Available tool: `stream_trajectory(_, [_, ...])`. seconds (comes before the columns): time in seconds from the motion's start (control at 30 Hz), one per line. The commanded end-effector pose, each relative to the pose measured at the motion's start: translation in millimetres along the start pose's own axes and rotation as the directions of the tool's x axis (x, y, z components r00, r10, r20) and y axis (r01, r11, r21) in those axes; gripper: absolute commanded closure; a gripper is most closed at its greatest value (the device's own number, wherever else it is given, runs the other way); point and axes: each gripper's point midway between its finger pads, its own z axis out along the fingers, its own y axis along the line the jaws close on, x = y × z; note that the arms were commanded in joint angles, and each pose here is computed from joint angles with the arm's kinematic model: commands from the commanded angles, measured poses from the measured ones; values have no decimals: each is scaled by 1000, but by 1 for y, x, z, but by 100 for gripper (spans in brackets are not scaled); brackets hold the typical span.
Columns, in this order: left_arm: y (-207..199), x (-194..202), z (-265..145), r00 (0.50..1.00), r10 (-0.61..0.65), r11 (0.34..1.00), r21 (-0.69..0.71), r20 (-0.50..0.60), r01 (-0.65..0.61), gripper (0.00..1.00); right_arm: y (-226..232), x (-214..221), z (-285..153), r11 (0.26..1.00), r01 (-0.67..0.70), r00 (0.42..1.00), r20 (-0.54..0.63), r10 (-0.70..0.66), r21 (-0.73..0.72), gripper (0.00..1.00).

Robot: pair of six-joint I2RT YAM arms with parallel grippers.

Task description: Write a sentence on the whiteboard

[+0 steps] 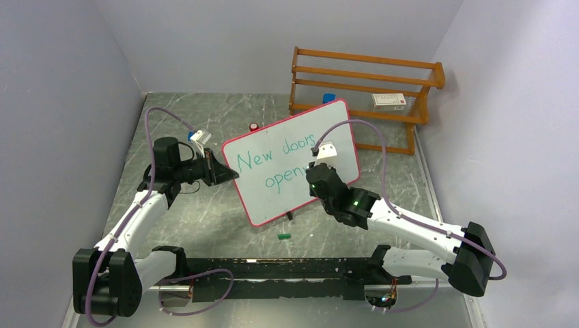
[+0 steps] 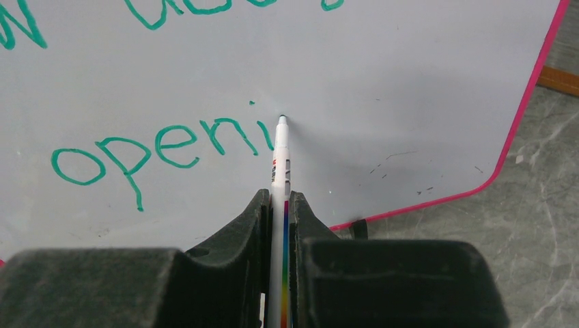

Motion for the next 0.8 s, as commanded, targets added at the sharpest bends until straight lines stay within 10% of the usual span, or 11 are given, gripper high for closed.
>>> stream_trajectory(0.0, [15,0,0,1000,5,997,-74,-5,-6,95,2,-13,3,1000,-28,999,32,28,-7,100])
stream_trajectory(0.77, [15,0,0,1000,7,997,-78,-4,-7,95,-10,29,0,1000,-6,996,-91,7,9,100])
